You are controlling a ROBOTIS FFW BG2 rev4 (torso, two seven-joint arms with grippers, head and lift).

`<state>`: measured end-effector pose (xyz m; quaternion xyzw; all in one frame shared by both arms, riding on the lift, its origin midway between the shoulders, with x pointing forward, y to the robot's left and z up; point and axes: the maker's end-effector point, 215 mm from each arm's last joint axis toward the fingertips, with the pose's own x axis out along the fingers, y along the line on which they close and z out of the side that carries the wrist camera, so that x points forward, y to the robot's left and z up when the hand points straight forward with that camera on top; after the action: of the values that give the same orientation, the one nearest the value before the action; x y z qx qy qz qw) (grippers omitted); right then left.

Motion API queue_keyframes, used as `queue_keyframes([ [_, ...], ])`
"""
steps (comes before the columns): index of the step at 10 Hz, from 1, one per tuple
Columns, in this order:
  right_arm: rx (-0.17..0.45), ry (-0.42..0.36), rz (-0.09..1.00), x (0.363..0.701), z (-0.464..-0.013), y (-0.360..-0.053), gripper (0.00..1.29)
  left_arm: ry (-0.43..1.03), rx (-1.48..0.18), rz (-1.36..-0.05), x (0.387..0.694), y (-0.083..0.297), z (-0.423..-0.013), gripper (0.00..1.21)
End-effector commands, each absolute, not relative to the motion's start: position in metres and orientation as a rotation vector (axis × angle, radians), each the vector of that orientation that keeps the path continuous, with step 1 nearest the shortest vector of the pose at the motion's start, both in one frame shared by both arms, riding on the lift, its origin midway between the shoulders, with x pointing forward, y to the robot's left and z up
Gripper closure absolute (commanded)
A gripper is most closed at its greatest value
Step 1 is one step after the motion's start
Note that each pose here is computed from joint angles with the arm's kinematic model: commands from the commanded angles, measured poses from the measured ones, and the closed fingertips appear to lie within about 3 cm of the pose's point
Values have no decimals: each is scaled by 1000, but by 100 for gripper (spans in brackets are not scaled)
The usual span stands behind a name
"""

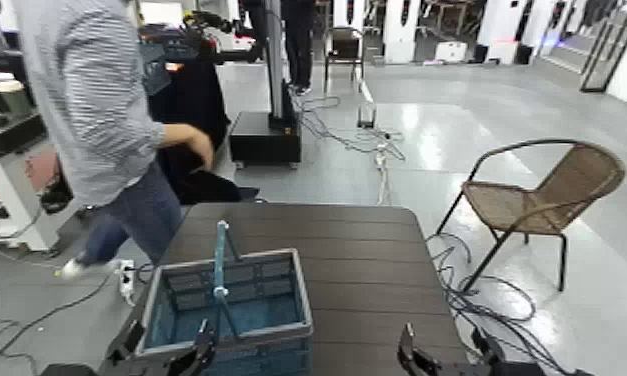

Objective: Grasp the handle of the crate.

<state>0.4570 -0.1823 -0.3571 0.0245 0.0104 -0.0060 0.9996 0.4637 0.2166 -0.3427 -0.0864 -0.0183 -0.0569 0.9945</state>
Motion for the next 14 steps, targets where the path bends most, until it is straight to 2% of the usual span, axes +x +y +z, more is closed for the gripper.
queue_keyframes([
  [1,50,23,-11,457,-358,-182,15,-34,-182,-115,464,217,-344,11],
  [5,54,25,-12,457,-358,-181,15,-45,-194,-112,465,220,-340,11],
  [8,57,32,-12,457,-361,-181,15,-42,-263,-116,480,232,-332,11],
  [11,64,36,-12,456,-363,-180,15,51,-402,-176,501,237,-339,11],
  [14,68,44,-8,457,-366,-178,15,129,-489,-297,526,244,-329,11],
])
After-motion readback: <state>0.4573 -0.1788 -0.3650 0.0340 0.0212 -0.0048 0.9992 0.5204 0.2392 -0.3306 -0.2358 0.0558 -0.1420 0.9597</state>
